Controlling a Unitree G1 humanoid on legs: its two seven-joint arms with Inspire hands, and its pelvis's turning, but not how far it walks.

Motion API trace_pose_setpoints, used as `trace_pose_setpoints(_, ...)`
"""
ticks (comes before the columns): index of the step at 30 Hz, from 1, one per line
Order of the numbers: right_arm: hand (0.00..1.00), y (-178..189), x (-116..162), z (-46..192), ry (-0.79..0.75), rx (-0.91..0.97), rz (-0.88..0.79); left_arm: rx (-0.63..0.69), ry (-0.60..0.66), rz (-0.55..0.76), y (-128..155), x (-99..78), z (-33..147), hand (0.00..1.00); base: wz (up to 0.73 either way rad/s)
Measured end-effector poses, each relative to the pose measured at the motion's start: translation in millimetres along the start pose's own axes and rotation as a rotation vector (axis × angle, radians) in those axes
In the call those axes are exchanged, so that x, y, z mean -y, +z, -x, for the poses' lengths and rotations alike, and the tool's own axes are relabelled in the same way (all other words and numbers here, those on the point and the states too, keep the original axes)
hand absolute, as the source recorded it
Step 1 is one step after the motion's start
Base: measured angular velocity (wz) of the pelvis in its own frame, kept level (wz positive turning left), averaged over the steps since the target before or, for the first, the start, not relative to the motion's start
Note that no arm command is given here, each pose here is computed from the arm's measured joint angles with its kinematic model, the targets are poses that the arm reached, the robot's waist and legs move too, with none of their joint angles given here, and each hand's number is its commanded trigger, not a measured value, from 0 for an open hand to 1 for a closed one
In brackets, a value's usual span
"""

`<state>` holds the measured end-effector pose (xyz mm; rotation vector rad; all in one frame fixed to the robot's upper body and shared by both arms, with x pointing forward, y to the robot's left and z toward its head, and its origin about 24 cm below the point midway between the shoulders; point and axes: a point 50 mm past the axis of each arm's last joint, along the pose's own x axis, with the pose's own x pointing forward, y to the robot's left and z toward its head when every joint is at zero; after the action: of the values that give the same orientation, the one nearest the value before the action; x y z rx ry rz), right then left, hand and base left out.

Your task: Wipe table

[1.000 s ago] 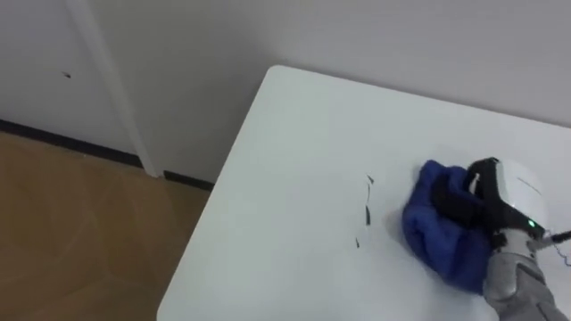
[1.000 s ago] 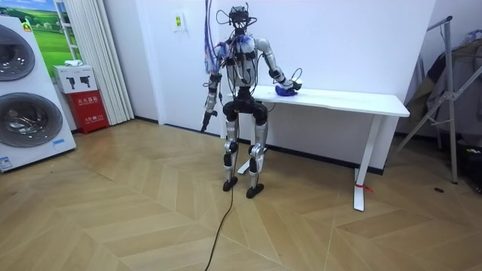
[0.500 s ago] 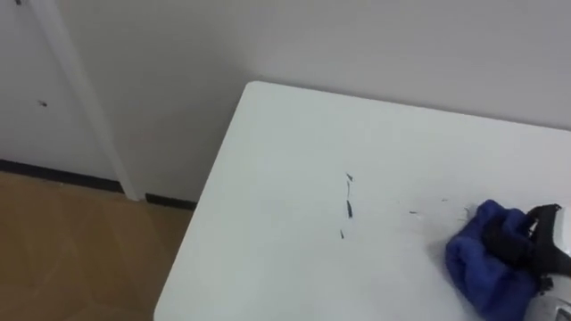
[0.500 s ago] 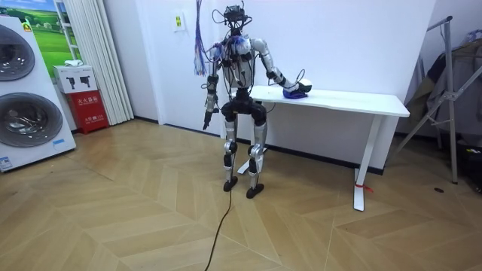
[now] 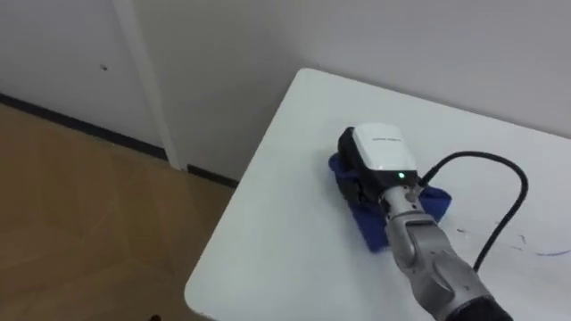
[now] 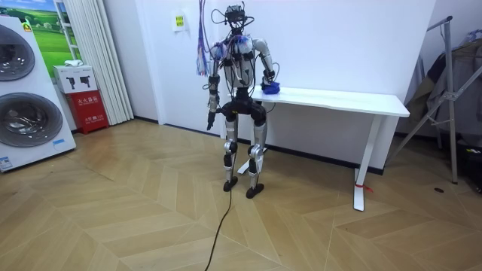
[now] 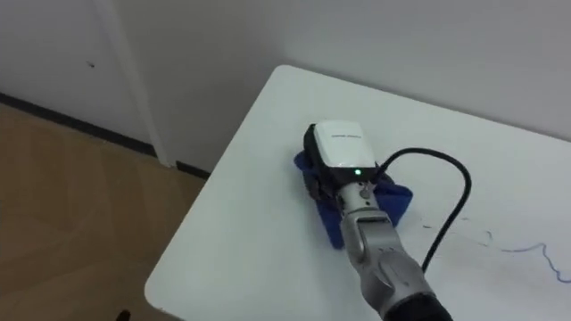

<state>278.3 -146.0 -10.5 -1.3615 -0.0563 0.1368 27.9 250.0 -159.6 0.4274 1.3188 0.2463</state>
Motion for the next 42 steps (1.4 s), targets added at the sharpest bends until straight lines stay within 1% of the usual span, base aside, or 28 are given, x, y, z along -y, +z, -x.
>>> trace_pose_setpoints(4, 1.00, -9, -6, 4, -0.021, -0.017, -0.033, -0.015, 0.012, 0.005, -3, -6.6, -0.9, 0.00, 0.18)
trace_pose_setpoints(7, 1.00, -24, -11, 17, -0.046, -0.077, -0.068, -0.012, 0.019, 0.016, -2, -9.2, -1.4, 0.00, 0.06)
trace_pose_setpoints(9, 1.00, -41, -16, 34, -0.079, -0.142, -0.100, -0.021, 0.035, 0.038, -7, -13.1, -0.7, 0.00, 0.00)
trace_pose_setpoints(10, 1.00, -46, -17, 38, -0.087, -0.166, -0.117, -0.019, 0.043, 0.048, -6, -14.8, -0.7, 0.00, 0.00)
trace_pose_setpoints(12, 1.00, -71, -20, 60, -0.132, -0.289, -0.166, -0.030, 0.067, 0.068, -12, -19.8, 0.4, 0.00, -0.02)
trace_pose_setpoints(13, 1.00, -79, -21, 66, -0.145, -0.327, -0.171, -0.035, 0.072, 0.077, -14, -20.9, 0.5, 0.00, -0.06)
trace_pose_setpoints(15, 1.00, -109, -25, 93, -0.189, -0.499, -0.223, -0.059, 0.108, 0.118, -22, -26.4, 1.8, 0.00, -0.02)
trace_pose_setpoints(16, 1.00, -115, -27, 100, -0.198, -0.541, -0.232, -0.064, 0.118, 0.123, -23, -27.1, 2.2, 0.00, 0.06)
trace_pose_setpoints(18, 1.00, -134, -32, 125, -0.230, -0.686, -0.273, -0.056, 0.147, 0.144, -24, -29.2, 3.6, 0.00, 0.05)
trace_pose_setpoints(20, 1.00, -143, -33, 136, -0.242, -0.758, -0.294, -0.051, 0.152, 0.144, -23, -29.2, 3.5, 0.00, 0.00)
trace_pose_setpoints(21, 1.00, -144, -33, 137, -0.244, -0.766, -0.295, -0.049, 0.151, 0.144, -22, -28.6, 3.6, 0.00, -0.07)
trace_pose_setpoints(25, 1.00, -138, -31, 120, -0.221, -0.748, -0.291, -0.025, 0.134, 0.114, -15, -23.0, 2.7, 0.00, -0.12)
trace_pose_setpoints(28, 1.00, -122, -25, 95, -0.175, -0.688, -0.272, -0.024, 0.098, 0.071, -12, -11.1, 3.3, 0.00, -0.54)
trace_pose_setpoints(30, 1.00, -85, -23, 63, -0.089, -0.509, -0.231, -0.021, 0.070, 0.038, -9, -3.0, 3.2, 0.00, -0.32)
trace_pose_setpoints(31, 1.00, -75, -21, 56, -0.078, -0.465, -0.233, -0.015, 0.066, 0.033, -6, -2.1, 2.6, 0.00, -0.05)
trace_pose_setpoints(33, 1.00, -34, -12, 21, -0.040, -0.272, -0.217, 0.001, 0.059, 0.023, 2, -0.2, 1.3, 0.00, 0.08)
trace_pose_setpoints(35, 1.00, -14, -3, 3, -0.035, -0.182, -0.223, 0.012, 0.055, 0.022, 8, 1.5, 0.6, 0.00, 0.35)
trace_pose_setpoints(37, 1.00, -8, 3, -5, -0.040, -0.155, -0.246, 0.005, 0.049, 0.010, 4, 2.7, 1.6, 0.00, 0.47)
trace_pose_setpoints(38, 1.00, -9, 4, -6, -0.042, -0.157, -0.255, -0.021, 0.048, 0.005, -7, 2.8, 3.6, 0.00, 0.36)
trace_pose_setpoints(39, 1.00, -12, 3, -4, -0.042, -0.167, -0.259, -0.035, 0.047, 0.004, -12, 2.9, 4.7, 0.00, 0.30)
trace_pose_setpoints(40, 1.00, -22, -3, 3, -0.030, -0.198, -0.259, -0.067, 0.041, 0.000, -23, 3.5, 7.3, 0.00, 0.46)
trace_pose_setpoints(41, 1.00, -36, -12, 17, -0.031, -0.240, -0.279, -0.086, 0.033, 0.001, -30, 3.0, 8.7, 0.00, 0.75)
trace_pose_setpoints(42, 1.00, -48, -15, 30, -0.059, -0.269, -0.296, -0.100, 0.042, 0.022, -34, -0.1, 9.6, 0.00, 0.76)
